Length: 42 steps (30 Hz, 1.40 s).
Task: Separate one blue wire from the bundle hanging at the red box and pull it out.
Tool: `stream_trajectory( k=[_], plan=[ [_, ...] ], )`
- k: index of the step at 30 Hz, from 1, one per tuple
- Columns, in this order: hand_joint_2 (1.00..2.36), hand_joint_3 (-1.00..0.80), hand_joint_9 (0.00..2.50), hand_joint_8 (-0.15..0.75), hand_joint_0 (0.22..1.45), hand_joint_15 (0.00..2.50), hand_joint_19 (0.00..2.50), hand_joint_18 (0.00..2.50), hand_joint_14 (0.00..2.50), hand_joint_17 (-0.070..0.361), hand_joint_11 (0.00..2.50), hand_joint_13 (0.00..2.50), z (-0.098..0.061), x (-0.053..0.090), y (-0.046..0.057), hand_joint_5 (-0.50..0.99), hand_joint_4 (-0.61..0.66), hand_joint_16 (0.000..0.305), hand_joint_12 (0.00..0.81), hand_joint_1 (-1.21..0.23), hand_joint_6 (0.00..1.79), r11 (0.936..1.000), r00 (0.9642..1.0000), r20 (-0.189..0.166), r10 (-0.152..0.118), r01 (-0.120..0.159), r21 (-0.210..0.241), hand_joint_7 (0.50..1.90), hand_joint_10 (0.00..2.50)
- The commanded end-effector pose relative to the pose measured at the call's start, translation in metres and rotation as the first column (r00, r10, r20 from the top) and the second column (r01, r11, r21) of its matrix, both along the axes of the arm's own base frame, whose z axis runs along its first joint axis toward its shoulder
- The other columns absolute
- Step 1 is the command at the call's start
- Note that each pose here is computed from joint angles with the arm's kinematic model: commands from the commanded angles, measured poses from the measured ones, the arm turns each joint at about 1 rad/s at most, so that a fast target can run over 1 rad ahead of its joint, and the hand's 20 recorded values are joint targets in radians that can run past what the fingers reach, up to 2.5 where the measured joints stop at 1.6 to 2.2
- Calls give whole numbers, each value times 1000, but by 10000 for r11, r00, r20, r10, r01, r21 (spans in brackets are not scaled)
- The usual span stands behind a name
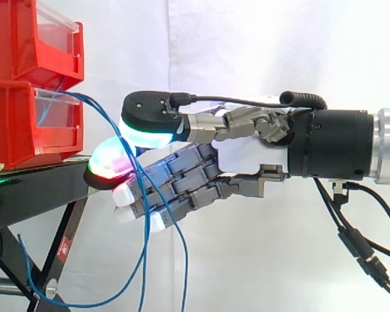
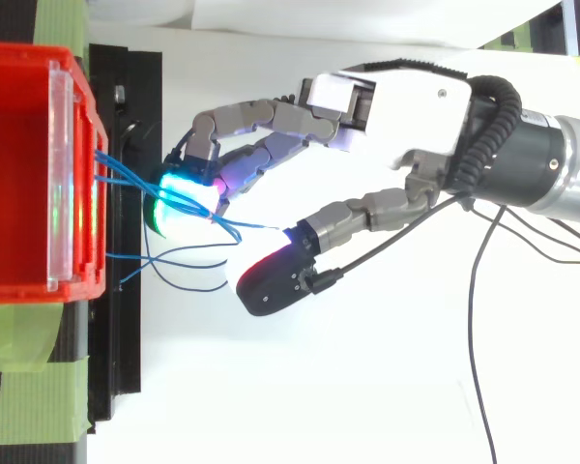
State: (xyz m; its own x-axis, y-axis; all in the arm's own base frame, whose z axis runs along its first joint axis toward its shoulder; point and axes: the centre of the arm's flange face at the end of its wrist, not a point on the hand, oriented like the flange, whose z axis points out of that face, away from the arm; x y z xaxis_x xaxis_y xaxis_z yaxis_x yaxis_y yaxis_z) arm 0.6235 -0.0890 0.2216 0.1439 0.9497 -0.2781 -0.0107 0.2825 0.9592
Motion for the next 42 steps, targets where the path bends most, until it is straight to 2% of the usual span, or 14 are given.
stream_trajectory(
  k=[1,7,14,17,23,26,34,39,42],
  plan=[
    [1000,-500,737,359,612,457,472,699,14,120,520,679,1,0,-2,-125,306,53,441,-746,507,10000,10000,68,-24,23,71,1186,11],
    [1000,-500,742,359,616,460,474,706,16,119,525,682,1,0,-5,-125,308,53,441,-753,513,9996,9999,97,-29,26,281,1183,13],
    [1000,-493,745,359,625,468,478,720,16,120,538,692,7,4,-6,-135,285,53,442,-773,559,9996,9997,214,-107,101,268,1127,13],
    [1000,-489,747,360,627,470,483,726,16,120,546,695,7,5,-3,-140,275,53,442,-780,579,9997,9998,197,-62,57,251,1110,13],
    [1004,-452,757,359,638,479,487,740,15,120,578,708,7,5,-2,-174,255,53,441,-797,733,9997,9998,208,-48,43,223,879,13],
    [1005,-434,764,358,643,492,493,746,17,120,595,722,7,5,-2,-185,253,53,443,-796,781,9997,9997,208,-94,89,226,832,13],
    [1007,-421,779,359,644,498,500,750,17,119,607,730,7,5,-1,-190,253,53,443,-777,814,9997,9998,208,-78,74,226,801,13],
    [1014,-327,780,359,633,498,508,754,17,119,628,733,7,5,-3,-199,200,53,443,-765,839,9997,9998,193,-109,105,224,822,11],
    [1019,-242,778,358,622,506,509,753,17,119,646,732,7,5,-2,-207,206,53,443,-734,885,9997,9998,193,-94,89,224,790,14]
  ],
)
